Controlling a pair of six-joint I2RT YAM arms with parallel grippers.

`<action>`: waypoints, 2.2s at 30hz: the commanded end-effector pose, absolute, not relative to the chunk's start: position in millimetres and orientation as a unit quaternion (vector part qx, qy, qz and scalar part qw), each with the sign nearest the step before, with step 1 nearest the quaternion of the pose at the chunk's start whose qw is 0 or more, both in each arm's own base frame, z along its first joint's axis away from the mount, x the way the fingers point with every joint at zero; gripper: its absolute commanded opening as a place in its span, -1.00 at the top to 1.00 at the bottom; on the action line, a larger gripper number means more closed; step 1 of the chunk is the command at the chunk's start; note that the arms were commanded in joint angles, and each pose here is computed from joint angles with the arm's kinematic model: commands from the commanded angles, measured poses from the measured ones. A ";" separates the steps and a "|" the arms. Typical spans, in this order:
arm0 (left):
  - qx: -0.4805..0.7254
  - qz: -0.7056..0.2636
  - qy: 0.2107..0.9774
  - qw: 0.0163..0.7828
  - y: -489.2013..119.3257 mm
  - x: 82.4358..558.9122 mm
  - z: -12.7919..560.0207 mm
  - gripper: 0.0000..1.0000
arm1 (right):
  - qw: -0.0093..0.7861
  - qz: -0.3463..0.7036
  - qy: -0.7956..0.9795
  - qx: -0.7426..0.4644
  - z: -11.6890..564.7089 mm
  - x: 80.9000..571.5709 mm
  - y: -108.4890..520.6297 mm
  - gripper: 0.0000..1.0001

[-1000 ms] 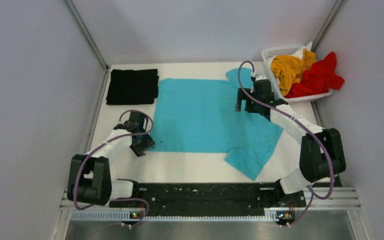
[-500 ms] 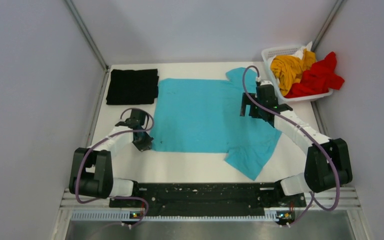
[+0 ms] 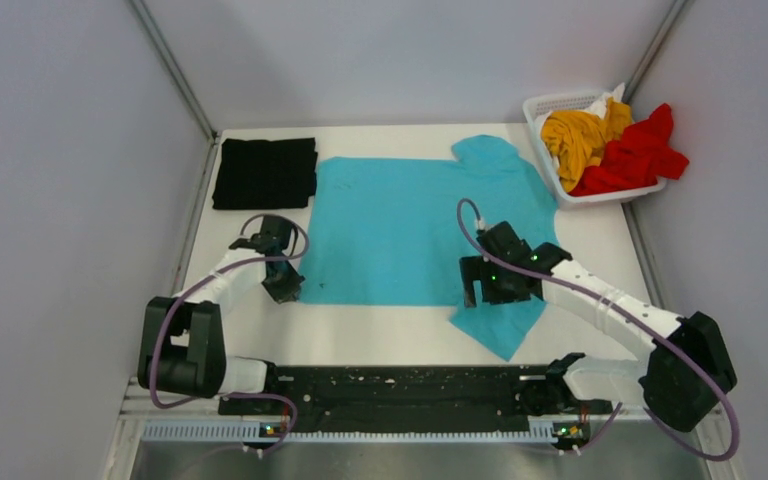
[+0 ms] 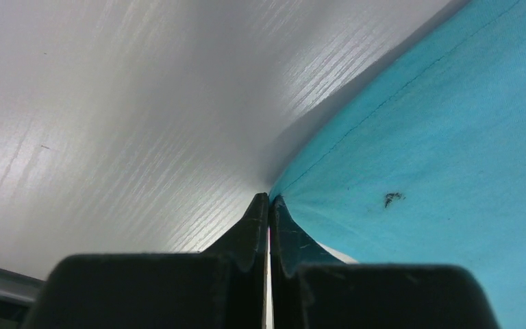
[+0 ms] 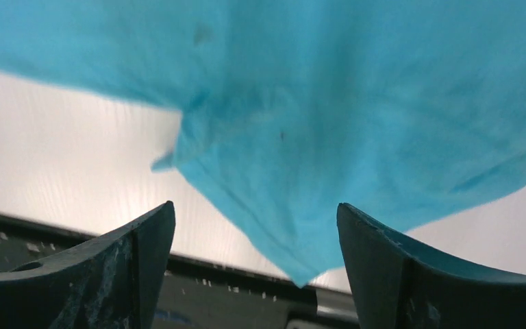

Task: Fold and stack the t-shirts
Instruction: Grab the side of the flattened tshirt closest away from the robot with both arms, then fold the flattened tshirt in 1/3 of the way

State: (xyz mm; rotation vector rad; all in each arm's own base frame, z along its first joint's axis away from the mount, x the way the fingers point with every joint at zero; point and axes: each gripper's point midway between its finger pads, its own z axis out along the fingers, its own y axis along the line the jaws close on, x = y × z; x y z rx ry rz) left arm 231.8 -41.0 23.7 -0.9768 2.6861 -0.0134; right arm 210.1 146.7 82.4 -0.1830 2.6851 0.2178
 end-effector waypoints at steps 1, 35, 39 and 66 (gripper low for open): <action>-0.334 0.010 0.929 0.158 -33.7 235.1 39.7 1.00 | 0.107 0.080 0.989 -0.060 60.2 136.9 139.2 -0.61; -0.371 0.007 0.915 0.158 -31.9 213.5 36.8 1.00 | -0.003 0.015 0.999 0.034 14.7 65.7 113.2 1.00; -0.384 0.015 0.912 0.143 -28.9 187.6 34.2 1.00 | -0.036 0.015 0.998 0.039 30.7 41.5 104.6 1.00; -0.353 -0.077 0.903 0.230 -57.6 312.2 91.6 1.00 | 0.264 0.023 0.963 0.056 128.3 252.5 110.0 1.00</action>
